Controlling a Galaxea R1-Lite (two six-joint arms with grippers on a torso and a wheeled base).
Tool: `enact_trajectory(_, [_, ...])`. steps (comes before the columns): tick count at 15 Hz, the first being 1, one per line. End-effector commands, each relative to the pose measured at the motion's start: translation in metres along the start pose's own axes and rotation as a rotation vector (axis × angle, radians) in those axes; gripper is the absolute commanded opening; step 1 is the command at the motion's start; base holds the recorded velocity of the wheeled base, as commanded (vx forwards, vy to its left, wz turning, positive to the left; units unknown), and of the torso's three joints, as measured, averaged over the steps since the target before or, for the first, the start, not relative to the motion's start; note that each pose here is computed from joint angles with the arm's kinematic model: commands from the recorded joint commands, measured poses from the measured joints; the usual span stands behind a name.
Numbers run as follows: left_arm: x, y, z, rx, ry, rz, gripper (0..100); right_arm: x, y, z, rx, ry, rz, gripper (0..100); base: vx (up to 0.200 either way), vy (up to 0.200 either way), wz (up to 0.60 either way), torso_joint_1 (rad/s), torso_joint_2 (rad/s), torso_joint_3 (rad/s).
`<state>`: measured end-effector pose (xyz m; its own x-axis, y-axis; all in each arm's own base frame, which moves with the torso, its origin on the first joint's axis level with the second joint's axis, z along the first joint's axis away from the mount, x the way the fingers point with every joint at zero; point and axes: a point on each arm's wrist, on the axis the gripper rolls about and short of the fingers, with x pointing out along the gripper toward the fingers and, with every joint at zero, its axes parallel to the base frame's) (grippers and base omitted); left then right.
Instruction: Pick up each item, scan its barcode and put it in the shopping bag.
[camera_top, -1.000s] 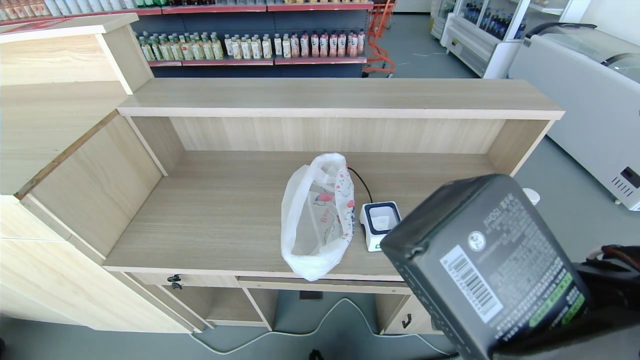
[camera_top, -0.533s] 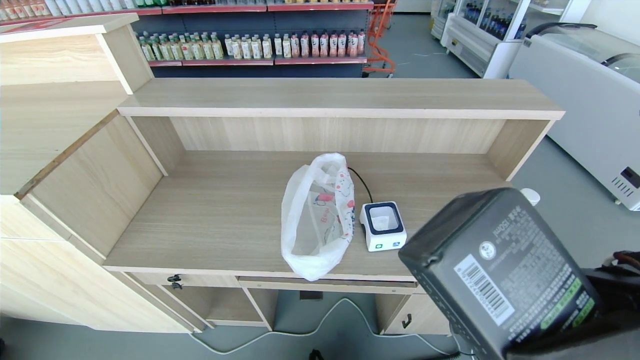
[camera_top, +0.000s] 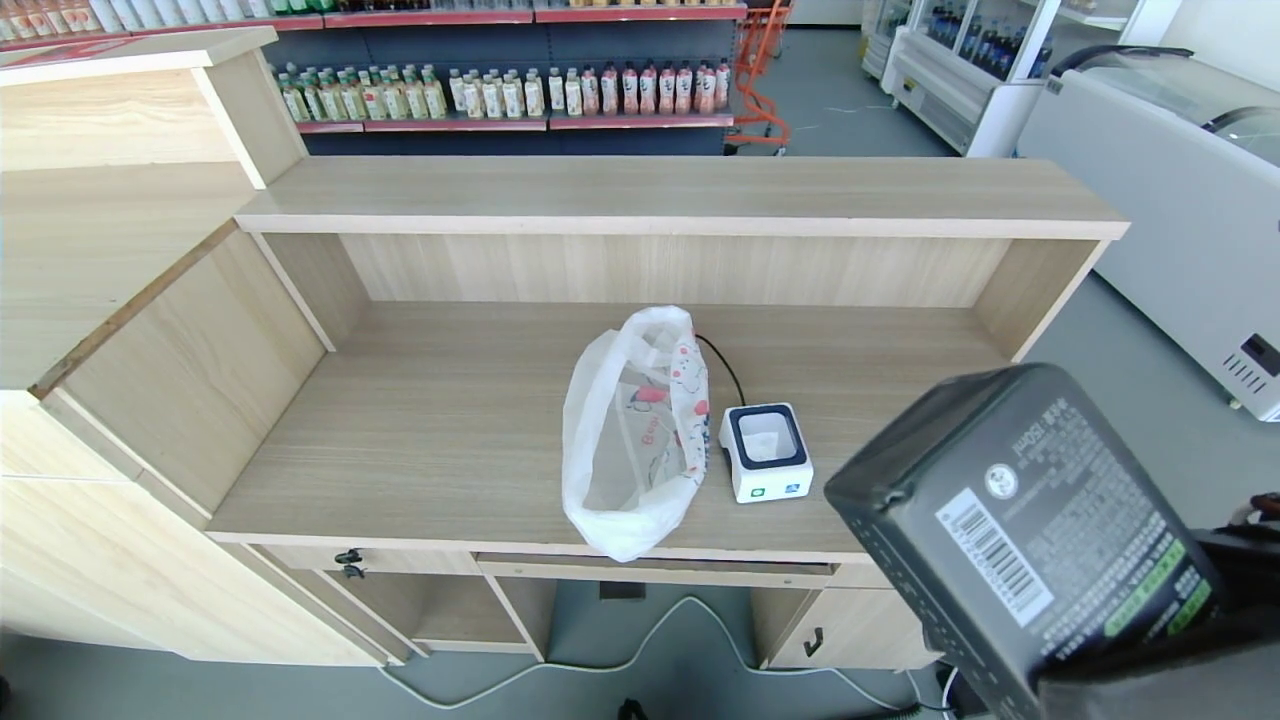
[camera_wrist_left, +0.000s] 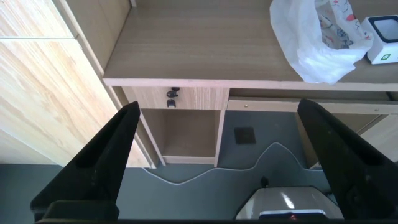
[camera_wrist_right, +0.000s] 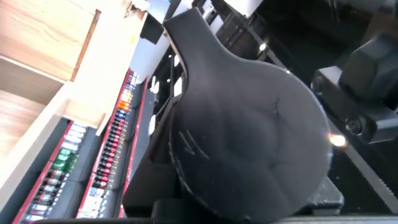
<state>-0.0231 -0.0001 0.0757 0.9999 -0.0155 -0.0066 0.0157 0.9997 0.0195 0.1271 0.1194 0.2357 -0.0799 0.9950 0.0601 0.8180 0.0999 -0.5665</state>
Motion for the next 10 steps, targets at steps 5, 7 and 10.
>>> enact_trajectory(5, [0.000,0.000,0.000,0.000,0.000,0.000,100,-0.118,0.000,-0.008,0.903,0.900,0.499,0,0.000,0.000,0.00,0.000,0.00,0.000])
enact_trajectory(7, [0.000,0.000,0.000,0.000,0.000,0.000,100,-0.126,-0.012,-0.004,1.119,1.283,0.417,0,0.000,0.000,0.00,0.000,0.00,0.000])
enact_trajectory(10, [0.000,0.000,0.000,0.000,0.000,0.000,100,-0.137,-0.004,0.013,1.382,1.709,0.321,0,0.000,0.000,0.00,0.000,0.00,0.000])
